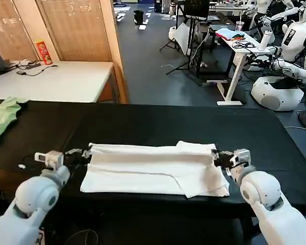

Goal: Fold and organize the clothes.

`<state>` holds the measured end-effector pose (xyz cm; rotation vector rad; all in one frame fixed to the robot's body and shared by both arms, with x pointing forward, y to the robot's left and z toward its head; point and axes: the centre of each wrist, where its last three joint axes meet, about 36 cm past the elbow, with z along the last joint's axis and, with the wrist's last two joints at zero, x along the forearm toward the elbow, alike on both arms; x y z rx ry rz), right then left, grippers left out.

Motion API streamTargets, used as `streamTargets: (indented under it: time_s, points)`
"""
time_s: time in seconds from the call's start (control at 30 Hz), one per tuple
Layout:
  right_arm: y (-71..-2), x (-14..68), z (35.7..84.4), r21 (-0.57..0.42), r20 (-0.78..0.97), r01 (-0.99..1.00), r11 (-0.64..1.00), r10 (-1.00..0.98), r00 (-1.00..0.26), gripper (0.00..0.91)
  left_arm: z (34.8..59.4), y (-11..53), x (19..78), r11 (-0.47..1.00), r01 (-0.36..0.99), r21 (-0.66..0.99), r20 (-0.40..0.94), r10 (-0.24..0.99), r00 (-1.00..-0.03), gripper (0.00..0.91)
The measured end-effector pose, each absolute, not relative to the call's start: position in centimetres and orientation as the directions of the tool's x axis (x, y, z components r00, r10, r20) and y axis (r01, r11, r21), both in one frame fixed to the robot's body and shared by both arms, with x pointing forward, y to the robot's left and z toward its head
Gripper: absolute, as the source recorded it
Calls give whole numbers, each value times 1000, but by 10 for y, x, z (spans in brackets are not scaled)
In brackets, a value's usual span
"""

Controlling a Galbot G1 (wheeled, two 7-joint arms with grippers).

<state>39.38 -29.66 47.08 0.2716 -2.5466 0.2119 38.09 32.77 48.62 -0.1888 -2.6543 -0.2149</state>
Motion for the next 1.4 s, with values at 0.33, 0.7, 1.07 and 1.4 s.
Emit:
streamTargets:
  time_s: [0.33, 0.7, 1.07, 1.4]
  points:
    - [-293, 381, 464, -95, 574, -242, 966, -146, -806, 49, 468, 329, 353, 979, 162, 123, 515, 77, -854, 166]
    - [-298, 367, 475, -105, 560, -230, 967, -134, -818, 878, 466, 326, 341, 980, 156, 127, 564, 58, -824, 878]
    - [-314, 396, 480, -85, 447, -81, 993, -35, -894, 878, 481, 318, 345, 991, 107, 76, 516, 52, -855, 878]
    - [-299, 452, 442, -9, 428, -9, 1000, -4, -904, 878, 463, 319, 403, 998, 33, -60, 483, 58, -874, 878]
